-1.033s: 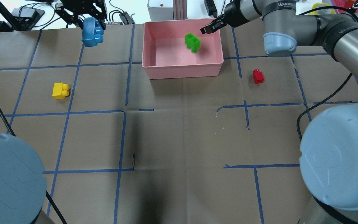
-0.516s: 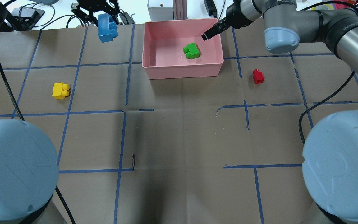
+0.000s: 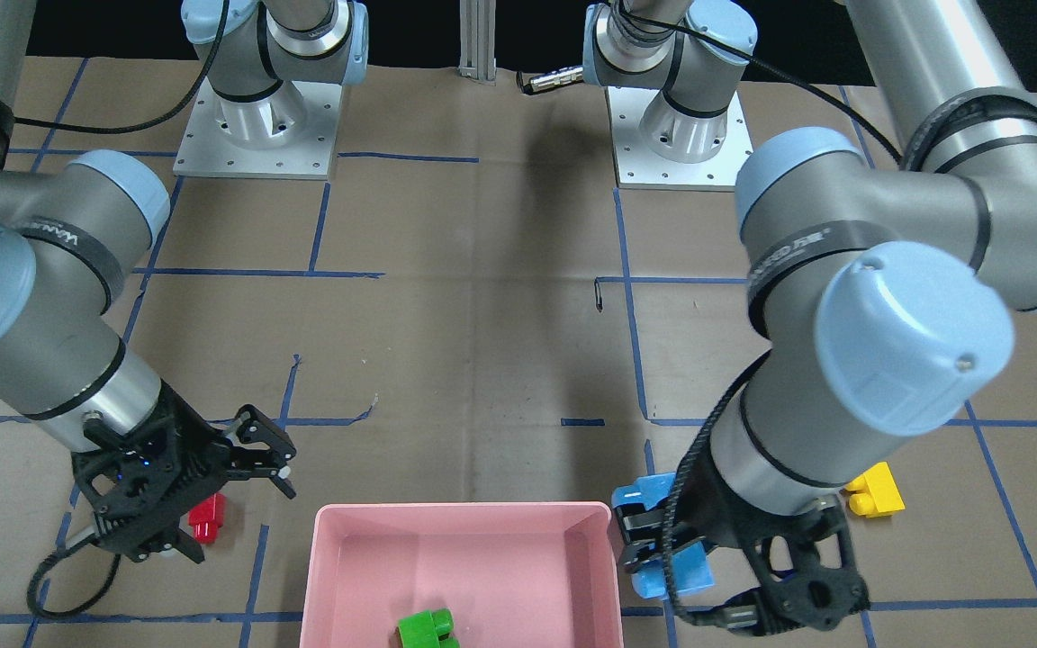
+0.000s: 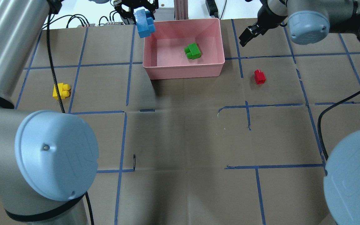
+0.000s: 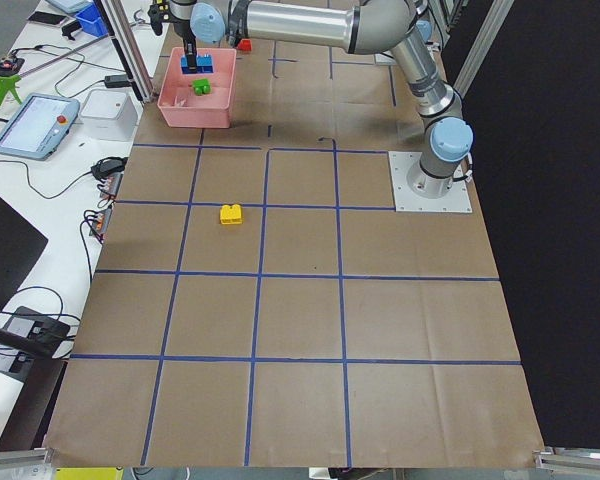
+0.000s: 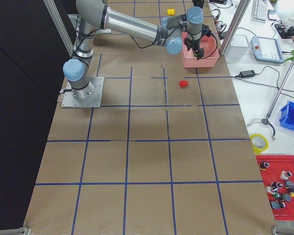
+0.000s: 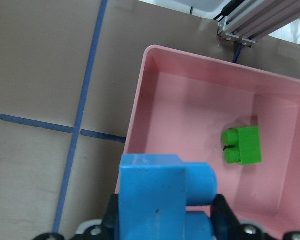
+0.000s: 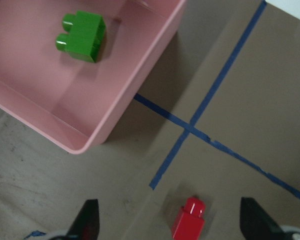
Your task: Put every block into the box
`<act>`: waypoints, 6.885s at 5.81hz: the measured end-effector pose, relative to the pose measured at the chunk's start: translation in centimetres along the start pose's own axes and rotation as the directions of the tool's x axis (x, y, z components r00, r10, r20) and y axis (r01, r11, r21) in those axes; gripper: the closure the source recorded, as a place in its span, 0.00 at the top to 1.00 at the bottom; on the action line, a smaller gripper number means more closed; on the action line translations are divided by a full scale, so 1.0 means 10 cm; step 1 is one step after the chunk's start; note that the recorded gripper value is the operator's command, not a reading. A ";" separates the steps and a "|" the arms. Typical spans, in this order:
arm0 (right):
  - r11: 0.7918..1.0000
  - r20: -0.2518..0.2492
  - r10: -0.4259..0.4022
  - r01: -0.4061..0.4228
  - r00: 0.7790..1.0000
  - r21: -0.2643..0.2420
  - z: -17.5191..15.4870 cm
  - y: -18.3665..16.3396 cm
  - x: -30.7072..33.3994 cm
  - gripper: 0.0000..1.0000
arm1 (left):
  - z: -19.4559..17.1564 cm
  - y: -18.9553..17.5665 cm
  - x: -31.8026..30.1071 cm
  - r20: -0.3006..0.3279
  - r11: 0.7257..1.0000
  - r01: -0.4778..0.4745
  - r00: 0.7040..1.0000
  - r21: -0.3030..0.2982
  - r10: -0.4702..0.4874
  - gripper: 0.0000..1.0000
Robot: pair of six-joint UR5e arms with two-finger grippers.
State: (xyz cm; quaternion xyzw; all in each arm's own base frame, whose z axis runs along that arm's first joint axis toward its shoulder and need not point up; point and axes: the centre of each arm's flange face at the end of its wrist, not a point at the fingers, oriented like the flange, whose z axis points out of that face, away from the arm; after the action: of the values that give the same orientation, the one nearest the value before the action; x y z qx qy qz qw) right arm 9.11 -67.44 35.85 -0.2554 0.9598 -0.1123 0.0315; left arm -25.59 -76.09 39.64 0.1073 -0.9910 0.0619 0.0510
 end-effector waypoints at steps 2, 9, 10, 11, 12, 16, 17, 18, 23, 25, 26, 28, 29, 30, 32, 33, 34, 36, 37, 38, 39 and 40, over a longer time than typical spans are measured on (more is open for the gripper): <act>0.939 -0.082 0.321 -0.329 0.943 -0.105 0.24 0.26 0.05 0.99 | 0.78 -0.07 0.24 0.015 1.000 0.005 1.000 -0.013 -0.005 0.98; 0.873 -0.154 0.460 -0.477 0.874 -0.102 1.53 0.58 0.12 0.81 | -0.68 0.04 -0.62 0.041 0.998 -0.034 0.999 -0.048 0.036 0.99; 0.873 -0.175 0.455 -0.476 0.873 -0.107 1.55 0.62 0.12 0.78 | -0.90 0.01 -1.15 0.053 0.993 -0.083 0.995 -0.080 0.088 0.99; 0.873 -0.191 0.450 -0.475 0.872 -0.113 1.58 0.64 0.13 0.77 | -0.99 -0.02 -1.68 0.061 0.987 -0.122 0.990 -0.104 0.128 0.99; 0.872 -0.199 0.448 -0.475 0.872 -0.117 1.59 0.65 0.13 0.78 | -1.02 -0.02 -2.10 0.075 0.981 -0.149 0.984 -0.123 0.159 0.99; 0.871 -0.203 0.450 -0.478 0.870 -0.117 1.59 0.65 0.12 0.04 | -0.77 -0.10 -3.82 0.065 0.962 -0.188 0.977 -0.199 0.204 0.99; 0.871 -0.203 0.451 -0.478 0.869 -0.112 1.56 0.64 0.12 0.04 | -0.49 -0.07 -4.03 0.065 0.963 -0.181 0.978 -0.201 0.198 0.99; 0.875 -0.205 0.448 -0.474 0.870 -0.098 1.47 0.61 0.12 0.05 | -0.09 0.00 -4.14 0.073 0.967 -0.177 0.978 -0.183 0.193 0.99; 0.977 0.083 0.122 -0.135 0.989 0.164 0.04 -0.38 -0.18 0.05 | 1.35 0.33 -4.32 0.110 0.987 -0.127 0.984 -0.097 0.138 0.99; 0.943 0.156 -0.051 -0.004 0.986 0.332 0.27 -1.16 -0.70 0.06 | 1.56 0.32 -4.35 0.106 0.987 -0.118 0.986 -0.107 0.129 0.93; 0.926 0.149 -0.109 0.046 0.983 0.373 0.45 -1.53 -0.96 0.12 | 1.61 0.33 -4.36 0.104 0.987 -0.117 0.986 -0.109 0.129 0.71; 0.916 0.142 -0.153 0.087 0.978 0.391 0.63 -1.81 -1.24 1.00 | 1.66 0.35 -4.37 0.102 0.987 -0.115 0.987 -0.115 0.127 0.26; 0.922 0.145 -0.154 0.090 0.977 0.377 0.63 -1.81 -1.27 1.00 | 1.63 0.34 -4.38 0.103 0.987 -0.115 0.986 -0.115 0.127 0.15; 0.948 0.177 -0.132 0.072 0.975 0.311 0.63 -1.76 -1.27 1.00 | 1.51 0.30 -4.37 0.106 0.987 -0.117 0.986 -0.112 0.129 0.13; 0.993 0.146 -0.051 0.034 0.988 0.116 0.31 -1.56 -1.13 1.00 | 0.72 0.10 -4.27 0.098 0.984 -0.119 0.986 -0.134 0.132 0.13; 0.999 0.121 -0.021 0.017 0.992 0.038 -0.01 -1.42 -1.07 1.00 | 0.20 -0.04 -4.20 0.086 0.980 -0.120 0.987 -0.159 0.135 0.13; 1.000 0.113 0.006 -0.003 0.994 -0.029 -0.32 -1.25 -1.02 1.00 | -0.27 -0.19 -4.04 0.077 0.977 -0.136 0.986 -0.164 0.150 0.13; 0.985 0.064 0.101 -0.091 0.993 -0.149 -0.97 -0.85 -0.95 1.00 | -0.95 -0.31 -2.91 0.067 0.974 -0.185 0.979 -0.131 0.195 0.13; 0.956 0.039 0.224 -0.212 0.974 -0.201 -1.27 -0.63 -0.97 0.98 | -0.98 -0.23 -2.19 0.056 0.983 -0.140 0.988 -0.118 0.147 0.13; 0.917 0.015 0.329 -0.315 0.944 -0.245 -1.51 -0.42 -1.06 0.93 | -0.92 -0.05 -1.39 0.039 0.990 -0.093 0.994 -0.102 0.097 0.13; 0.887 0.002 0.381 -0.365 0.925 -0.281 -1.63 -0.22 -1.15 0.93 | -0.82 0.19 -0.66 0.022 0.995 -0.065 0.998 -0.081 0.067 0.13; 0.870 -0.004 0.404 -0.386 0.915 -0.307 -1.65 0.04 -1.25 0.93 | -0.59 0.36 -0.09 0.011 0.996 -0.060 0.998 -0.060 0.061 0.13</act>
State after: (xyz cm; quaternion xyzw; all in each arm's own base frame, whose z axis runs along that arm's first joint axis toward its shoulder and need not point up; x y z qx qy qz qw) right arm 17.79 -57.63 51.80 -0.0590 0.9960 0.0520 0.0435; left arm -25.02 -71.63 45.01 0.0759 -0.9955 0.0333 0.0460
